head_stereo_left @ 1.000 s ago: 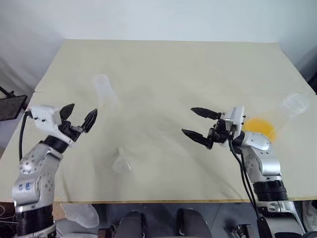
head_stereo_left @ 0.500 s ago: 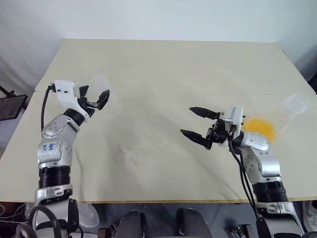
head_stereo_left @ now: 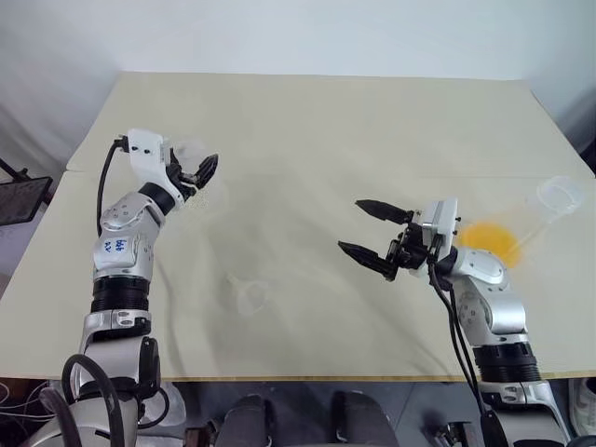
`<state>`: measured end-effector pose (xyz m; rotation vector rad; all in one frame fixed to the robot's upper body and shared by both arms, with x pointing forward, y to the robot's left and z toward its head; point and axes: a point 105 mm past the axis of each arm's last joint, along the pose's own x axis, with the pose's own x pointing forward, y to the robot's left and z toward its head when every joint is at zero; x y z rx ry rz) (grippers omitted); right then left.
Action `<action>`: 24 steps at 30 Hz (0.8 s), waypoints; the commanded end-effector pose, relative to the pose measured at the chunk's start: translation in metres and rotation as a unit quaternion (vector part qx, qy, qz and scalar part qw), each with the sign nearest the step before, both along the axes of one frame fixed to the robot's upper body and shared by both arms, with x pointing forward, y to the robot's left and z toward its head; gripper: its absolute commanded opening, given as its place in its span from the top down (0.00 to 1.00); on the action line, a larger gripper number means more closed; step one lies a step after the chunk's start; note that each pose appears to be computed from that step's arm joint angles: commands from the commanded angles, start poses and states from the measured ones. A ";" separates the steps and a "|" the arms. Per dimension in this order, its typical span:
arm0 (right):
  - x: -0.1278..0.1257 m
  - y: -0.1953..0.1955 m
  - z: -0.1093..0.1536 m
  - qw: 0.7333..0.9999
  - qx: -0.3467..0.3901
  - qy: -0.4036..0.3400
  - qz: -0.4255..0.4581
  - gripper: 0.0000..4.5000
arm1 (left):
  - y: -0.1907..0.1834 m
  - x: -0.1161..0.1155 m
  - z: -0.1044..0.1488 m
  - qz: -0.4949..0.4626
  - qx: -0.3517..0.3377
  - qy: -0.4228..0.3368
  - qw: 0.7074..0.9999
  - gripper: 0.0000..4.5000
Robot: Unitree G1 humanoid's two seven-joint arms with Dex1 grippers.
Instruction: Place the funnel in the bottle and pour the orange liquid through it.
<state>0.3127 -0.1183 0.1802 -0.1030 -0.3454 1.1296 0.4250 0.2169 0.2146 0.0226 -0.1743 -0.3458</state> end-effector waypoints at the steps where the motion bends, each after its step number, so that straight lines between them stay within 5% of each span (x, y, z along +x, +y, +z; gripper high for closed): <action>1: -0.006 0.001 0.012 1.000 0.010 -0.027 0.001 0.00 | 0.002 -0.002 0.016 -0.002 0.011 -0.028 1.000 0.44; 7: -0.007 -0.008 0.013 0.999 0.009 -0.032 -0.020 0.00 | -0.018 -0.008 0.034 -0.057 0.018 -0.061 0.996 0.47; 14: -0.017 -0.056 0.022 0.993 -0.006 -0.051 -0.110 0.00 | -0.126 -0.034 0.064 -0.294 0.074 -0.117 0.946 0.47; 18: -0.046 -0.093 0.020 0.984 -0.048 -0.044 -0.165 0.00 | -0.202 -0.069 0.047 -0.477 0.111 -0.103 0.866 0.47; 24: -0.081 -0.124 0.007 0.967 -0.062 -0.013 -0.245 0.00 | -0.238 -0.072 0.014 -0.519 0.149 -0.082 0.838 0.47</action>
